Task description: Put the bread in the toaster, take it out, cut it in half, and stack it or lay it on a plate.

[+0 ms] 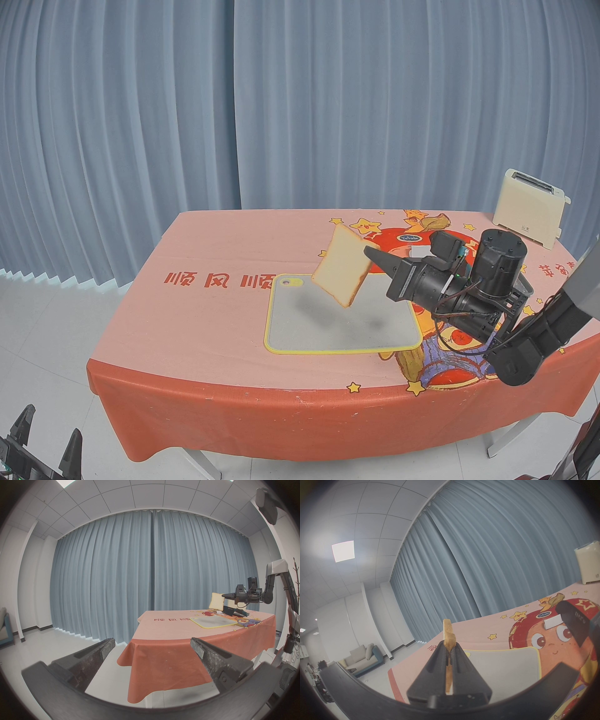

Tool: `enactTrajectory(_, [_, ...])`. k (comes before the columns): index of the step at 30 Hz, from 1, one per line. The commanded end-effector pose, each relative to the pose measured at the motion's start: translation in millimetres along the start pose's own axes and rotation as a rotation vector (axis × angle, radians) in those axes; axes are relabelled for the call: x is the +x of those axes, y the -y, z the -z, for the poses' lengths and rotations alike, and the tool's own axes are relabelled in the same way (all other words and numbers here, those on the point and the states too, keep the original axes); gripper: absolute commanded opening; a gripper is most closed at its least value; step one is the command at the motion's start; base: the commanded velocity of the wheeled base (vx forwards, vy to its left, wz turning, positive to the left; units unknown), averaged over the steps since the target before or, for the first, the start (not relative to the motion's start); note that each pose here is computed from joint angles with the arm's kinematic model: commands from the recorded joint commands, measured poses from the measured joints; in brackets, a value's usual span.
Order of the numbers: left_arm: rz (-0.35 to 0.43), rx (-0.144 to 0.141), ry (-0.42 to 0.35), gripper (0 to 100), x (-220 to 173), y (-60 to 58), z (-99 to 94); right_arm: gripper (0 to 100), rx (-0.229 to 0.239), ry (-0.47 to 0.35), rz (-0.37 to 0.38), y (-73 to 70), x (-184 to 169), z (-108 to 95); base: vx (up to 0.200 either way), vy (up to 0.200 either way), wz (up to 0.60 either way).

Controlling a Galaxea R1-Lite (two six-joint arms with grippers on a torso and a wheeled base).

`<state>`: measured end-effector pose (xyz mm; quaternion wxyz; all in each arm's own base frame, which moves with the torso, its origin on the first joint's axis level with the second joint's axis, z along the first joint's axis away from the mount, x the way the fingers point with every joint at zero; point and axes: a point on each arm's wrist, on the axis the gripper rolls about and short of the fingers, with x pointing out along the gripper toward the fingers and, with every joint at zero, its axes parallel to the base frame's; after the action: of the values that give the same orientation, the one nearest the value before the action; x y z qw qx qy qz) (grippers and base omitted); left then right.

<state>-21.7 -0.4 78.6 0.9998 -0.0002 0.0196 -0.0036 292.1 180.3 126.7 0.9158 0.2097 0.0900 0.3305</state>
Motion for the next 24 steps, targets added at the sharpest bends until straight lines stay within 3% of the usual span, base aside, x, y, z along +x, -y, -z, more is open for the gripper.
enactTrajectory(1, [0.0, 0.0, -0.01, 100, 1, 0.0, 2.3, 0, 0.014, -0.043, 0.012, 12.0, 17, 28, 0.0, 0.0, 0.0])
enactTrajectory(24, [0.0, 0.0, -0.01, 100, 1, 0.0, 2.3, 0, 0.011, -0.078, 0.039, 18.9, 20, 42, 0.0, 0.0, 0.0])
